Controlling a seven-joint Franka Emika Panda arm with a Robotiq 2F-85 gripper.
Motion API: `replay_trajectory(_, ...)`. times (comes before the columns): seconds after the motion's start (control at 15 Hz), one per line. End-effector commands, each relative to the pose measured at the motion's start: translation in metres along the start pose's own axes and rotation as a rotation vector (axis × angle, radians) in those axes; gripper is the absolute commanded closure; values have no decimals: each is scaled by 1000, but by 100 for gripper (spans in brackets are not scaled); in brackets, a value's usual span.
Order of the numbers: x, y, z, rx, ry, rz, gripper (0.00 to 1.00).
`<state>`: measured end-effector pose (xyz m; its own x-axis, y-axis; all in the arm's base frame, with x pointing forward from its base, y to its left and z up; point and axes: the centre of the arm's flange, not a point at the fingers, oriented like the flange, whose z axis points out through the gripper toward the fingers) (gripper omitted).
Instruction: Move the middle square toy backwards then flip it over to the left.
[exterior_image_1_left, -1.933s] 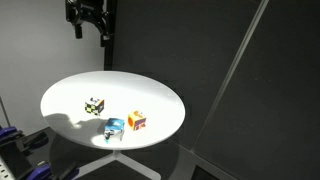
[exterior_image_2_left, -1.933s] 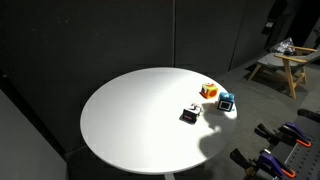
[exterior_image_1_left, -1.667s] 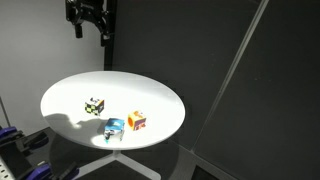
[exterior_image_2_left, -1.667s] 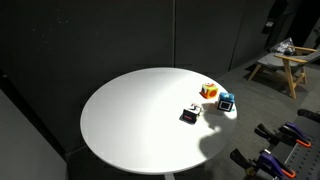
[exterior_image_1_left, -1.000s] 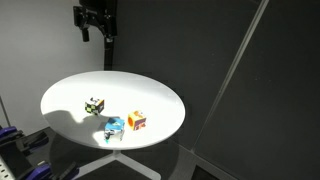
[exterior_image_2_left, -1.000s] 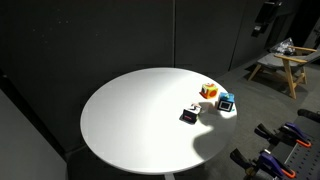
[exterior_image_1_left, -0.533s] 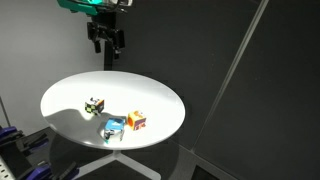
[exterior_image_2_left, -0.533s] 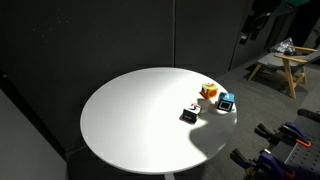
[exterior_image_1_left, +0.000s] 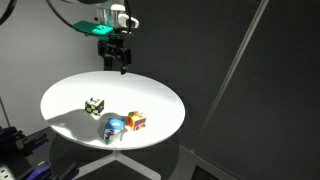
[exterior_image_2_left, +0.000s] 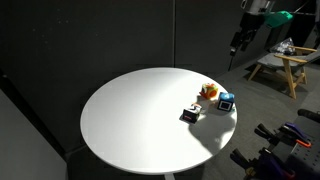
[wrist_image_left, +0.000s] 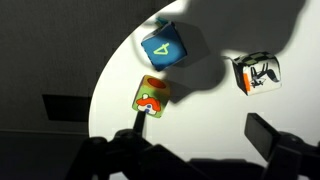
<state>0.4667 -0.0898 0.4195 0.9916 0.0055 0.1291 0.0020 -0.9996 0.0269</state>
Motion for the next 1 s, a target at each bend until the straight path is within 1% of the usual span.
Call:
replay_trajectory(0.0,6,5,23,-10,40,4,0)
replay_trajectory(0.07,8,5,27,-17,48,2,0)
replay_trajectory(0.13,7,1,19,-9,25,0,0)
replay_trajectory(0.33,8,1,29,-12,30,0,0)
replay_trajectory(0.8,8,1,29,-12,31,0,0)
replay_trajectory(0.93,12,1,42,-3,22,-13,0)
